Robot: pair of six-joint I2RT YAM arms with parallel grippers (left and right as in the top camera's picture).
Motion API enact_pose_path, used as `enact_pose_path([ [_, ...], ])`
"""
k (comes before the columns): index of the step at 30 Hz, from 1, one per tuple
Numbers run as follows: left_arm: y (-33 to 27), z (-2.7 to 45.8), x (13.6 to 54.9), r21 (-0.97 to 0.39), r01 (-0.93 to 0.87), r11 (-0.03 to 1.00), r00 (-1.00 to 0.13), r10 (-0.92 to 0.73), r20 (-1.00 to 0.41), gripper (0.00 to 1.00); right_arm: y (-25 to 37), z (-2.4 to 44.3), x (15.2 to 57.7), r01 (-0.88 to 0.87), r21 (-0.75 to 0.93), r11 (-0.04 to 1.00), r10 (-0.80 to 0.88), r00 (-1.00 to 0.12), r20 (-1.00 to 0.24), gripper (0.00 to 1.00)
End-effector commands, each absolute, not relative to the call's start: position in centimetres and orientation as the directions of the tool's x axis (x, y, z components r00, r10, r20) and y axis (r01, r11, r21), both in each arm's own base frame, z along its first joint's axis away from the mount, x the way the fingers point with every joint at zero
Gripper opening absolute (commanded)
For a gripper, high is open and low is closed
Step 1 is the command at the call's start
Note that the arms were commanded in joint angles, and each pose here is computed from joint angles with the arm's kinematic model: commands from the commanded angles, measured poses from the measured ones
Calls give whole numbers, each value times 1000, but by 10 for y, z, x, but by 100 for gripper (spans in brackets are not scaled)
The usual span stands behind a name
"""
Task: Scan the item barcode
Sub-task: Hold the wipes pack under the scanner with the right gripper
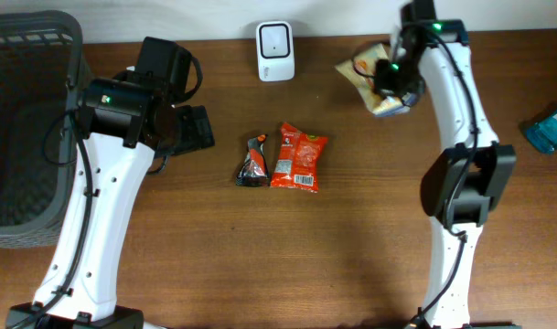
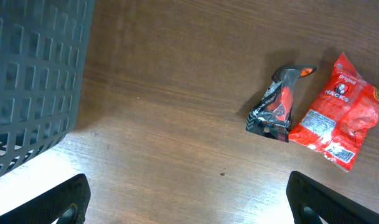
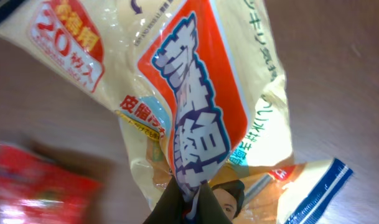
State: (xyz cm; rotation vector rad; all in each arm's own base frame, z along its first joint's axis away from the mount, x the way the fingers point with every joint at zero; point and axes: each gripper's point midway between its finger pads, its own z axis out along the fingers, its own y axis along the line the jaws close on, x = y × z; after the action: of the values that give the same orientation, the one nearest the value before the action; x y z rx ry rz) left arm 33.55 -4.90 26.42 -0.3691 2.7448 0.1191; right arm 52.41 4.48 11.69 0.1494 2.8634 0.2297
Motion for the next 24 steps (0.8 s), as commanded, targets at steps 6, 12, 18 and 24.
enact_pose_path([
  [6,-47,267,336,45,-259,965,-898,-224,-380,99,212,190,578,-30,420,907,221,-814,-537,4],
  [12,-47,267,336,45,-259,965,-898,-224,-380,99,254,198,593,-8,248,969,180,-665,-725,4],
  [18,-47,267,336,45,-259,965,-898,-224,-380,99,229,168,593,91,71,993,114,-671,-733,4],
  [24,-47,267,336,45,-259,965,-898,-224,-380,99,231,140,594,75,40,996,81,-704,-705,4],
])
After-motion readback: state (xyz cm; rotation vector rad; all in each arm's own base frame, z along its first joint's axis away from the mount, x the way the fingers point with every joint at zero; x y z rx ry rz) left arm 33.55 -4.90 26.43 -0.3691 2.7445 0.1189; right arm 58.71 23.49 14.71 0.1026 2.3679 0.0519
